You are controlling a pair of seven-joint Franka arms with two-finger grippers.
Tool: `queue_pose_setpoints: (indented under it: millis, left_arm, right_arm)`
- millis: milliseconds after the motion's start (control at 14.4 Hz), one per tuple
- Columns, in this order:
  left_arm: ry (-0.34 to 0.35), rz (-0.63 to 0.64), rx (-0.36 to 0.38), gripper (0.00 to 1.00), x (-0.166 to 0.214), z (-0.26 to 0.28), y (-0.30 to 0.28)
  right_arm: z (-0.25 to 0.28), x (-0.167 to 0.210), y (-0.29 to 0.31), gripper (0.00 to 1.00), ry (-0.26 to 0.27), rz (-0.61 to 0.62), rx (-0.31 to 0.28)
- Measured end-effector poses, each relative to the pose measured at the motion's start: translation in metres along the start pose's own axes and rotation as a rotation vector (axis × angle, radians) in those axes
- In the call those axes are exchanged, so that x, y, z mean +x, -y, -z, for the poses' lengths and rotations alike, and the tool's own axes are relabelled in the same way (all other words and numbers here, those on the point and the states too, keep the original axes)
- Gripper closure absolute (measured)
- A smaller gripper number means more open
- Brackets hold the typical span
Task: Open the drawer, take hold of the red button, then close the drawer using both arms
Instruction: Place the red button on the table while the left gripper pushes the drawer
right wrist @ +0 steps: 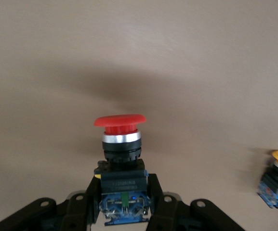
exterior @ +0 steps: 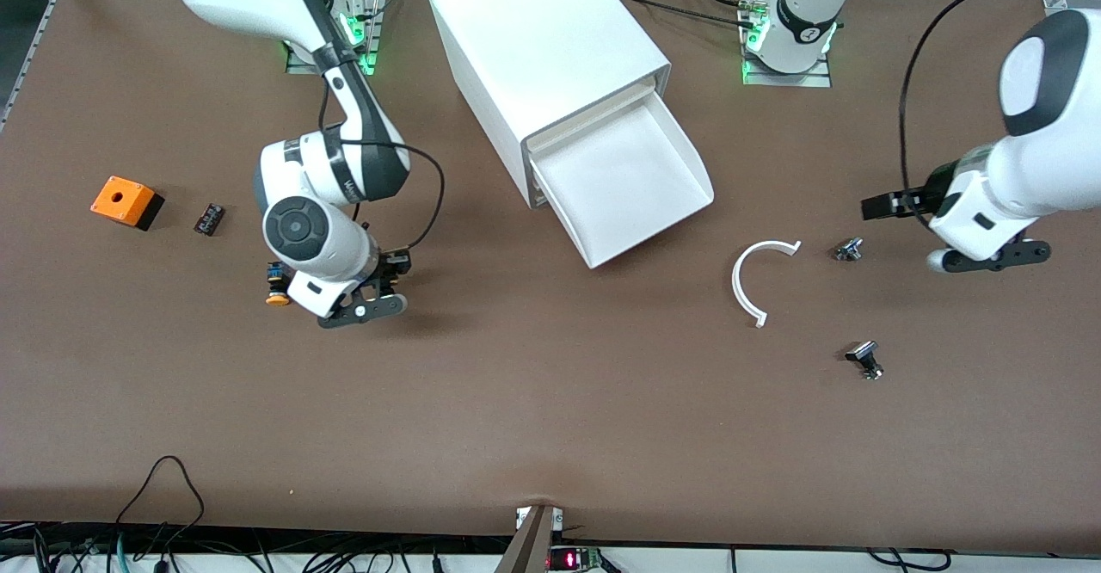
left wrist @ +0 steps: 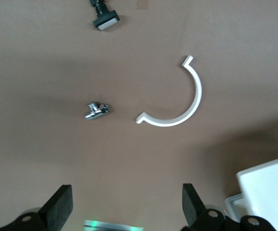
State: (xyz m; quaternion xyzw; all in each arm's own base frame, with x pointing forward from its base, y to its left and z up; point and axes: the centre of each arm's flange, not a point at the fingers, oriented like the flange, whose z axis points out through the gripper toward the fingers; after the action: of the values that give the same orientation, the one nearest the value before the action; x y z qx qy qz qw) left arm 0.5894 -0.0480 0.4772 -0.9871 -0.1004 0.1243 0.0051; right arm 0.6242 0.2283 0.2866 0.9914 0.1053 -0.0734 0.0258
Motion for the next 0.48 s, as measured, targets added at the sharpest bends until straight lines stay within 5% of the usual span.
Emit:
queue_pose_setpoints:
  millis: [485]
  left_arm:
    - [-0.089,0.209,-0.092,0.00,-0.013,-0.097,-0.127]
  right_arm:
    - [-0.060,-0.009,-0.077,0.59,0.004,-0.090,0.004]
